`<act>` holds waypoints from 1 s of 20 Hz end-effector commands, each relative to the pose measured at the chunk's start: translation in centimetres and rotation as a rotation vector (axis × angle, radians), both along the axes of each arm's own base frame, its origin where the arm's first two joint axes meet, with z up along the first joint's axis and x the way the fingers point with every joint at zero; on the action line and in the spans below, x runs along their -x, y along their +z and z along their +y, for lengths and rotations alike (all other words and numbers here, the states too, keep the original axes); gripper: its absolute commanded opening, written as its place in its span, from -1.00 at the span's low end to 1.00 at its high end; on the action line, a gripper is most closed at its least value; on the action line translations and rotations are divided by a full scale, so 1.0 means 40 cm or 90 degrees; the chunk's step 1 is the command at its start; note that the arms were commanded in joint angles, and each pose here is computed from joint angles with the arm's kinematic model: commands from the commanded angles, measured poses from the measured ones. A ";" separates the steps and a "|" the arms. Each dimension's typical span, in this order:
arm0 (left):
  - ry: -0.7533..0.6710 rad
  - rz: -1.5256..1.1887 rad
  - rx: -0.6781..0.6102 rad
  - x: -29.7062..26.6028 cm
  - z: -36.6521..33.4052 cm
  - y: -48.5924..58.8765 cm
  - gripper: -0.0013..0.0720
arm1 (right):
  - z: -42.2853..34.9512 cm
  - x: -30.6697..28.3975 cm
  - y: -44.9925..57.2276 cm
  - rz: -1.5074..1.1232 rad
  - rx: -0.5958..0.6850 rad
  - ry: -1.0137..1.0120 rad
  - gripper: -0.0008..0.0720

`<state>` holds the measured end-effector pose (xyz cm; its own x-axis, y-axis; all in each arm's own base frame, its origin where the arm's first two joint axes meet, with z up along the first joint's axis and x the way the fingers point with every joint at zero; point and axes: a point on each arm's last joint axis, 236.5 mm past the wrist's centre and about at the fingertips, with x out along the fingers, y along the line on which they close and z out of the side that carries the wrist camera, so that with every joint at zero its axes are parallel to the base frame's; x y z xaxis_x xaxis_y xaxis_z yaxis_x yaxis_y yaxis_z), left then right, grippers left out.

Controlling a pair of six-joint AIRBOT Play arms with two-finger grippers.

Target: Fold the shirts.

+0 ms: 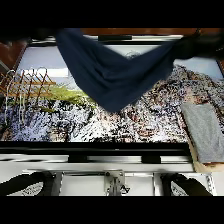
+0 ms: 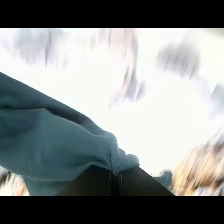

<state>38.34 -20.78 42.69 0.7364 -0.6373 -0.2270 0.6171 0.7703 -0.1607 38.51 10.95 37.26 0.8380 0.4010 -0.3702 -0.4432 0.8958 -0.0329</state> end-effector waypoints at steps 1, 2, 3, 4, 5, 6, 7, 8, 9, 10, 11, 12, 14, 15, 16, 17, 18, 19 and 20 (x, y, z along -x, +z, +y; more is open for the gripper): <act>0.044 -0.196 0.049 0.220 0.099 0.280 -0.87 | -0.038 0.269 0.356 -0.251 -0.032 -0.022 -0.76; 0.054 -0.196 0.041 0.253 0.118 0.270 -0.87 | -0.042 0.326 0.387 -0.274 -0.045 -0.024 -0.77; 0.070 -0.178 0.042 0.276 0.138 0.244 -0.88 | -0.045 0.370 0.403 -0.289 -0.050 -0.023 -0.76; 0.078 -0.154 0.047 0.295 0.149 0.214 -0.87 | -0.048 0.398 0.414 -0.299 -0.055 -0.024 -0.76; 0.075 -0.125 0.037 0.306 0.149 0.171 -0.87 | -0.049 0.416 0.423 -0.306 -0.062 -0.025 -0.76; 0.070 -0.094 0.021 0.308 0.147 0.124 -0.87 | -0.048 0.416 0.422 -0.302 -0.067 -0.024 -0.76; 0.064 -0.056 0.001 0.304 0.142 0.072 -0.87 | -0.047 0.408 0.414 -0.291 -0.074 -0.025 -0.76; 0.061 -0.021 -0.019 0.294 0.138 0.023 -0.87 | -0.039 0.391 0.395 -0.266 -0.078 -0.020 -0.76; 0.065 0.008 -0.038 0.277 0.140 -0.020 -0.87 | -0.028 0.366 0.354 -0.222 -0.072 -0.011 -0.76; 0.075 0.031 -0.057 0.255 0.146 -0.062 -0.87 | -0.021 0.343 0.294 -0.161 -0.056 -0.005 -0.76; 0.090 0.048 -0.076 0.233 0.157 -0.099 -0.87 | -0.021 0.318 0.210 -0.078 -0.023 -0.001 -0.76; 0.105 0.071 -0.099 0.209 0.170 -0.147 -0.87 | -0.030 0.298 0.122 0.008 0.012 -0.002 -0.76; 0.111 0.130 -0.130 0.175 0.172 -0.256 -0.87 | -0.052 0.271 -0.046 0.187 0.074 -0.004 -0.76; 0.107 0.169 -0.143 0.163 0.167 -0.322 -0.87 | -0.054 0.253 -0.112 0.258 0.091 0.003 -0.76; 0.101 0.217 -0.161 0.155 0.163 -0.406 -0.87 | -0.052 0.225 -0.162 0.304 0.097 0.007 -0.76; 0.098 0.266 -0.179 0.153 0.163 -0.495 -0.87 | -0.048 0.183 -0.211 0.337 0.097 0.008 -0.76; 0.094 0.325 -0.201 0.161 0.165 -0.599 -0.87 | -0.043 0.131 -0.260 0.360 0.096 0.007 -0.76; 0.089 0.379 -0.219 0.175 0.168 -0.693 -0.87 | -0.038 0.075 -0.303 0.371 0.090 0.004 -0.76; 0.080 0.433 -0.228 0.196 0.165 -0.782 -0.87 | -0.032 0.013 -0.345 0.376 0.082 -0.002 -0.76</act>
<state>32.19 -14.49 20.47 0.5875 -0.3998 -0.7035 0.4149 0.8953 -0.1623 34.02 9.44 28.94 0.5706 0.3309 -0.7516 -0.4338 0.8986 0.0662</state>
